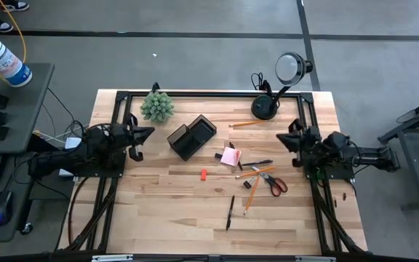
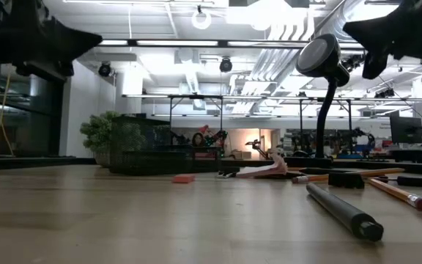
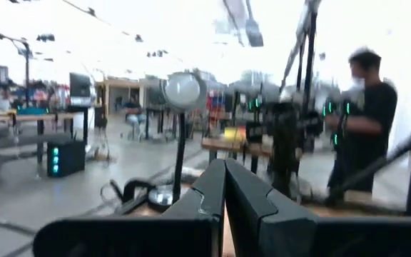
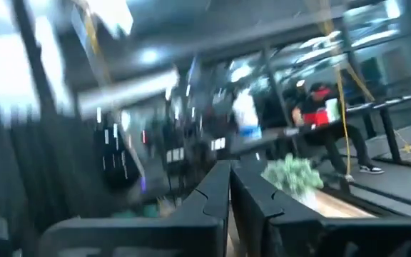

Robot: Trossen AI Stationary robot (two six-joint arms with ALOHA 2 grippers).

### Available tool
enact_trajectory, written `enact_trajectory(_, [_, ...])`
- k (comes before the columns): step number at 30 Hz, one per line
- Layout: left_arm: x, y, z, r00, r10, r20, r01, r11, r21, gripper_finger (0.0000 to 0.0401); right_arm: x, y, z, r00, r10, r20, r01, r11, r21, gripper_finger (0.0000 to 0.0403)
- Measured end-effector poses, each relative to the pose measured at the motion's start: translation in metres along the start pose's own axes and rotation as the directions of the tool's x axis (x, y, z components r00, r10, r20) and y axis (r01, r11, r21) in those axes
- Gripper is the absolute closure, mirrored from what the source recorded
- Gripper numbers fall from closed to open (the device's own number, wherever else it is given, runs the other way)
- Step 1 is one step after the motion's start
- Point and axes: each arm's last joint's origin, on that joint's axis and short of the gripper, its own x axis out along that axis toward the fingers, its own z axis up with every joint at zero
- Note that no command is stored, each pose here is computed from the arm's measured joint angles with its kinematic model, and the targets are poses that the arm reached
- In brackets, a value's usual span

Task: Pick and place office supplies into organizer
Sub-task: Put the pink sticky notes into the black desk organizer

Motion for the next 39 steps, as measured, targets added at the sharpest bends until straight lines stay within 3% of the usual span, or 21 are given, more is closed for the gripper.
enact_trajectory(4, [-0.001,0.002,0.009,0.992,0.086,0.096,-0.075,0.991,-0.111,0.0400,0.000,-0.001,0.011,0.991,-0.093,0.093,0.078,0.985,0.154,0.0394])
enact_trajectory(6, [-0.001,0.002,0.016,0.989,0.072,0.126,-0.055,0.990,-0.129,0.0400,0.002,0.001,0.022,0.980,-0.141,0.142,0.114,0.977,0.181,0.0394])
enact_trajectory(11, [0.002,-0.002,0.037,0.995,-0.004,0.096,0.014,0.995,-0.098,0.0400,0.011,0.006,0.050,0.954,-0.233,0.190,0.220,0.972,0.088,0.0394])
enact_trajectory(14, [0.005,-0.004,0.057,0.997,-0.008,0.074,0.008,1.000,0.010,0.0400,0.021,0.012,0.071,0.940,-0.279,0.198,0.273,0.960,0.055,0.0394])
enact_trajectory(19, [0.013,-0.005,0.097,0.997,0.030,0.066,-0.045,0.972,0.232,0.0400,0.042,0.019,0.094,0.928,-0.358,0.103,0.360,0.933,-0.002,0.0394])
enact_trajectory(24, [0.020,-0.007,0.127,0.999,0.050,0.001,-0.047,0.931,0.362,0.0400,0.067,0.026,0.110,0.922,-0.387,0.006,0.387,0.921,-0.036,0.0394])
enact_trajectory(28, [0.028,-0.008,0.131,0.987,0.059,-0.149,-0.007,0.946,0.325,0.0400,0.079,0.026,0.115,0.865,-0.478,-0.152,0.489,0.872,0.037,0.0394])
enact_trajectory(30, [0.033,-0.008,0.129,0.976,0.064,-0.209,0.004,0.951,0.310,0.0400,0.082,0.025,0.114,0.824,-0.502,-0.262,0.522,0.853,0.009,0.0392])
enact_trajectory(34, [0.045,-0.009,0.124,0.962,0.067,-0.266,0.016,0.955,0.297,0.0400,0.089,0.025,0.108,0.749,-0.477,-0.460,0.505,0.860,-0.070,0.0377])
enact_trajectory(39, [0.057,-0.010,0.111,0.931,0.076,-0.358,0.004,0.976,0.218,0.0400,0.094,0.023,0.095,0.639,-0.472,-0.607,0.466,0.866,-0.183,0.0329])
